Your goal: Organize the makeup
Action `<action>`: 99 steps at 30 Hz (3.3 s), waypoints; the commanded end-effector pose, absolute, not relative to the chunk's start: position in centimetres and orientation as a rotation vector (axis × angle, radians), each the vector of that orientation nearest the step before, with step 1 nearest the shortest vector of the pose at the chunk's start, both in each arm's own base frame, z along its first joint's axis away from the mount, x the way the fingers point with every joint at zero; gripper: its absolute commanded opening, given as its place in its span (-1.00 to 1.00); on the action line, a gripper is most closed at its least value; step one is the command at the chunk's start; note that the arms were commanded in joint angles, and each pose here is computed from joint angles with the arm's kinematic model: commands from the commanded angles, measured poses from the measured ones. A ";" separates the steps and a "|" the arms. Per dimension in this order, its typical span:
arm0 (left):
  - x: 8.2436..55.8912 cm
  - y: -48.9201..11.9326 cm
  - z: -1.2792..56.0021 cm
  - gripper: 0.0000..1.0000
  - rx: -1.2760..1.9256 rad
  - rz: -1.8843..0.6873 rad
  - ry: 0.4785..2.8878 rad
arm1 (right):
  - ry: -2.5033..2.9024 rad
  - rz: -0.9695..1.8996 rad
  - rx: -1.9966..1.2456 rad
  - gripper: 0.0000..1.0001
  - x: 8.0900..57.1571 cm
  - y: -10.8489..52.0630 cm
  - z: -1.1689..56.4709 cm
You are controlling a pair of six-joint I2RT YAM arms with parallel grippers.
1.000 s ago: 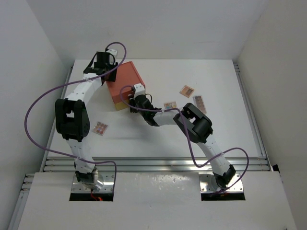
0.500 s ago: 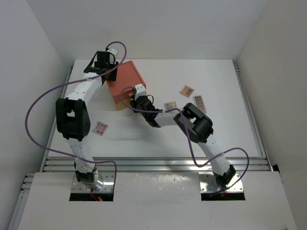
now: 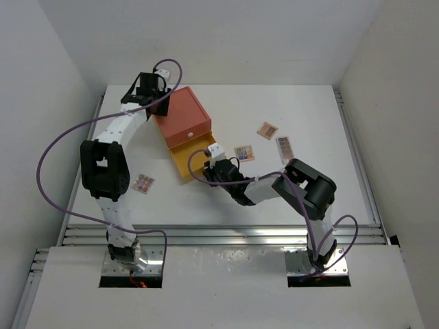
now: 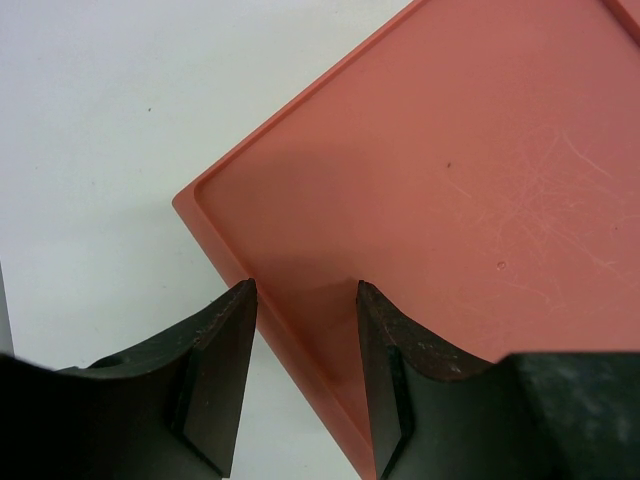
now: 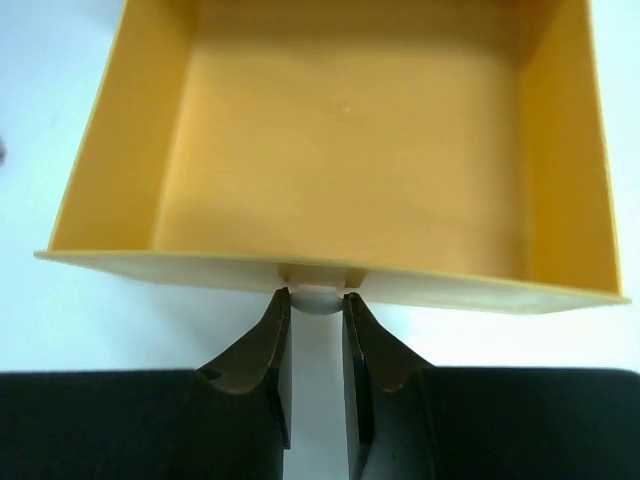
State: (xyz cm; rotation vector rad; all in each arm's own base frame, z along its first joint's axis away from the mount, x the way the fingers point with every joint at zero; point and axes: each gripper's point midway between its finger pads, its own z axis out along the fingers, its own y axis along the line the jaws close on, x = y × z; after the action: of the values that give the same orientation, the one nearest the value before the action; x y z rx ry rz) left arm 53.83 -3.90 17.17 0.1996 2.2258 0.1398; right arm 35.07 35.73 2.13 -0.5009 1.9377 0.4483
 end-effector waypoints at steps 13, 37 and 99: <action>53.1 -3.4 17.2 0.53 0.216 0.159 2.317 | 1.871 0.506 -0.628 0.68 31.1 35.5 4.6; 30.1 1.9 12.6 1.00 2.033 -0.057 1.835 | 1.876 0.660 -1.157 1.00 23.7 25.6 11.1; 30.3 -9.6 16.6 -0.03 1.200 -0.551 2.165 | 2.011 0.379 -0.413 1.00 39.1 15.6 14.5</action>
State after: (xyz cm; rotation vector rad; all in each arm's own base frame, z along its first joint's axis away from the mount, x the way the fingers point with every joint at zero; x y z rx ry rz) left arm 29.91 -6.20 13.91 1.4629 2.0931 -0.4334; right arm 36.25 16.74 12.02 -0.5330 2.0620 0.4601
